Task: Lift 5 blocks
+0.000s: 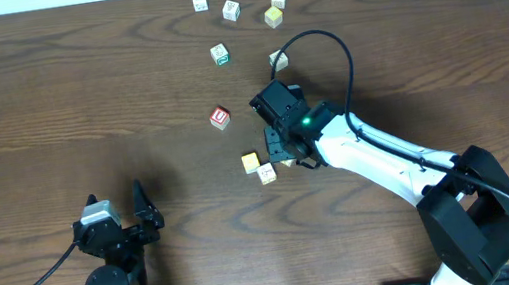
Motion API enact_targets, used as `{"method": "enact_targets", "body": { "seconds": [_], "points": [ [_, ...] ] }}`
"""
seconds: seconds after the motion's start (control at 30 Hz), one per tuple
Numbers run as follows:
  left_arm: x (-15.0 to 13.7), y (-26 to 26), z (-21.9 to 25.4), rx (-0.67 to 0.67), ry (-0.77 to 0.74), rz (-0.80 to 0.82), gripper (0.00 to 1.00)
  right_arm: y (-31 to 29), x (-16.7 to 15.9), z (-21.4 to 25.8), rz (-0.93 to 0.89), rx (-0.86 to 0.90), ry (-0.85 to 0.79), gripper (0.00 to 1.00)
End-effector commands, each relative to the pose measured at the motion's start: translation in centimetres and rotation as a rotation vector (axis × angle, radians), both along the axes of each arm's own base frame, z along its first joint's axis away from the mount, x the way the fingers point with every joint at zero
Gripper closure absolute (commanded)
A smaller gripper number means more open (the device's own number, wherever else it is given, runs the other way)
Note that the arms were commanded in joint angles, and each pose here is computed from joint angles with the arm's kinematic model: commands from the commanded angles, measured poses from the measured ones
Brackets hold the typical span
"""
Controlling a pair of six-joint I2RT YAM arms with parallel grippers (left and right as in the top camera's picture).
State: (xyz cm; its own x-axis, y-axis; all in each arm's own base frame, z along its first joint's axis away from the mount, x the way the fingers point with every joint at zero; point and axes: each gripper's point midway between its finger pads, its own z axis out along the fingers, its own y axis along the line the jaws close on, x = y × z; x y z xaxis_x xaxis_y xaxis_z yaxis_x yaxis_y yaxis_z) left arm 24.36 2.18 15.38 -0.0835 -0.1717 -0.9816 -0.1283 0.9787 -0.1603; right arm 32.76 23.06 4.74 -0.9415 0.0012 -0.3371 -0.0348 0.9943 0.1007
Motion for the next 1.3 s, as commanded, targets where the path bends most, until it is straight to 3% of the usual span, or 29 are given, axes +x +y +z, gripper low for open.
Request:
{"method": "enact_targets", "body": {
  "seconds": [0.0,0.17,0.6,1.27],
  "points": [
    [-0.1,0.3,-1.8,0.009,0.054,0.014,0.2,-0.4,0.8,0.9,-0.147,0.037,-0.02,0.51],
    [-0.1,0.3,-1.8,0.009,0.054,0.014,0.2,-0.5,0.0,0.5,-0.293,0.073,0.018,0.53],
    [-0.1,0.3,-1.8,0.009,0.054,0.014,0.2,-0.2,-1.4,-0.8,-0.403,0.072,0.07,0.56],
    [-0.1,0.3,-1.8,0.009,0.054,0.014,0.2,-1.0,-1.7,-3.8,-0.415,-0.008,0.099,0.69]
  ]
}}
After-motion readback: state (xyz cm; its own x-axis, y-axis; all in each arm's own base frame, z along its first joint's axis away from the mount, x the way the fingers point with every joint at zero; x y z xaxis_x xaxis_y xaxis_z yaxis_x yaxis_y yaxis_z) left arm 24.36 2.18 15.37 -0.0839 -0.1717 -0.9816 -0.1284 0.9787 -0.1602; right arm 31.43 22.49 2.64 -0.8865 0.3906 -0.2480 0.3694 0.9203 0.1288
